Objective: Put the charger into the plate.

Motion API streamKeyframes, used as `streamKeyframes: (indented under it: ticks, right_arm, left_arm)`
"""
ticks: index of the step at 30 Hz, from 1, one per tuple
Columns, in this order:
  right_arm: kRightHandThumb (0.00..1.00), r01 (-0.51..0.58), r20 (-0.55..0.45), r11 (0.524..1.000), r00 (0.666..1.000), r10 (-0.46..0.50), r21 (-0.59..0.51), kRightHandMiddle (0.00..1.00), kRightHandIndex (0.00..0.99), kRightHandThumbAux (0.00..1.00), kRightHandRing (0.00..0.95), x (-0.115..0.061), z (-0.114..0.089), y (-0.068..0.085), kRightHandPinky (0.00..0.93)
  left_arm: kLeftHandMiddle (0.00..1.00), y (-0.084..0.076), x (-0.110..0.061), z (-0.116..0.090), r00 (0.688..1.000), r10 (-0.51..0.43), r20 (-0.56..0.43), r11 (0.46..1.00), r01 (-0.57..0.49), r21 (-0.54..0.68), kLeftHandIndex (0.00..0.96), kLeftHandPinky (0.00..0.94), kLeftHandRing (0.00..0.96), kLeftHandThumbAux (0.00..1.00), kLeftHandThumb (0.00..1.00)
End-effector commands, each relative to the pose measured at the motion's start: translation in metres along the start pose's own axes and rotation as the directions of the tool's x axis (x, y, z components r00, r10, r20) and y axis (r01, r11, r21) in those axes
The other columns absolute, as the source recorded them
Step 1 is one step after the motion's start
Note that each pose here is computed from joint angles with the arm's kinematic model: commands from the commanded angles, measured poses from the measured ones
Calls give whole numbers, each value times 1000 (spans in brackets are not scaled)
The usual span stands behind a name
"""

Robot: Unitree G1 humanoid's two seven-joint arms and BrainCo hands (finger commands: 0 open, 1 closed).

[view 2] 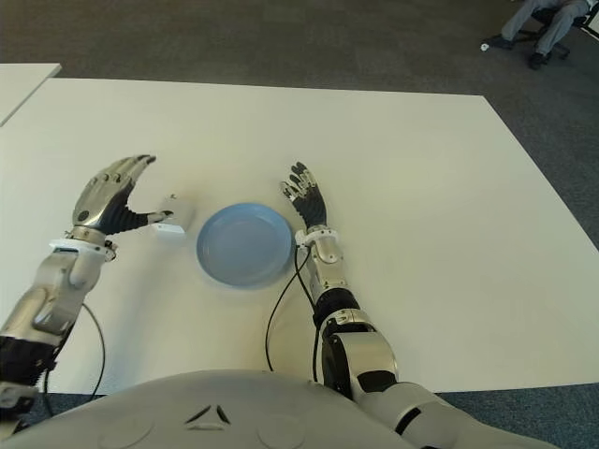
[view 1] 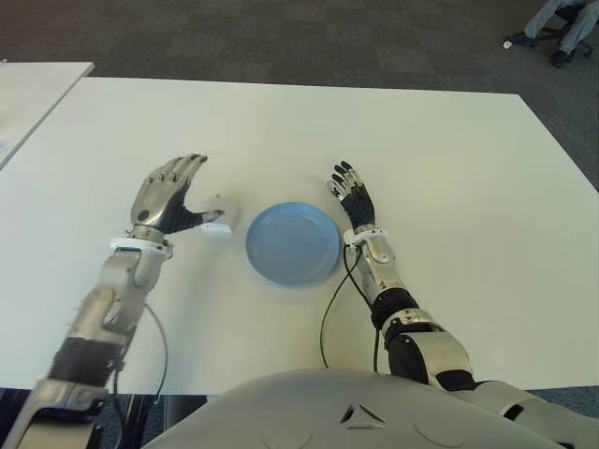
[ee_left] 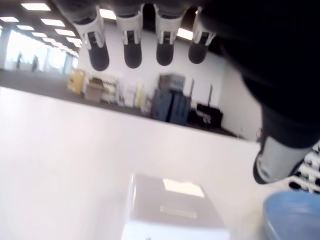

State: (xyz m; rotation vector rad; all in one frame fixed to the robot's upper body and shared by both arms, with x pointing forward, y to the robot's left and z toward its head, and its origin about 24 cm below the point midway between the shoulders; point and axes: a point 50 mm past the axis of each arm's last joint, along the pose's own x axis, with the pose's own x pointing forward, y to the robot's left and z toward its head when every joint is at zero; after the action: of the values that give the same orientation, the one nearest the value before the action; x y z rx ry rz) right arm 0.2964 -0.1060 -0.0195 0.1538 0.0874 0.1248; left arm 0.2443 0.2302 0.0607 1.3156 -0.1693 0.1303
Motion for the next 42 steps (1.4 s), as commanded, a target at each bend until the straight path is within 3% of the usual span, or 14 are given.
streamKeyframes:
  ticks: [1,13,23,34,42]
  right_arm:
    - [45,28,-87,1000,996,-27,11,119,39,703,87,-9,-17,-5,78]
    - [41,30,-86,1000,996,-29,6,125,40,696,91,-9,-18,-5,68]
    - [47,32,-82,999,996,-31,8,130,36,699,94,-9,-18,-5,73]
    - [45,34,-83,999,996,-33,10,132,37,700,97,-9,-17,-5,77]
    - [39,33,-83,999,996,-32,9,134,36,689,97,-9,-17,-5,73]
  left_arm:
    - [113,3,9,17,996,91,-22,996,-91,22,23,115,116,589,367]
    - [92,7,12,34,982,174,-78,980,-165,115,36,104,92,563,297]
    - [71,4,16,39,953,178,-243,984,-169,58,9,132,81,521,274]
    - [9,-17,8,62,911,59,-407,996,-84,-43,0,31,8,443,232]
    - [0,-33,-3,71,871,-46,-489,994,-7,-105,0,14,0,409,209]
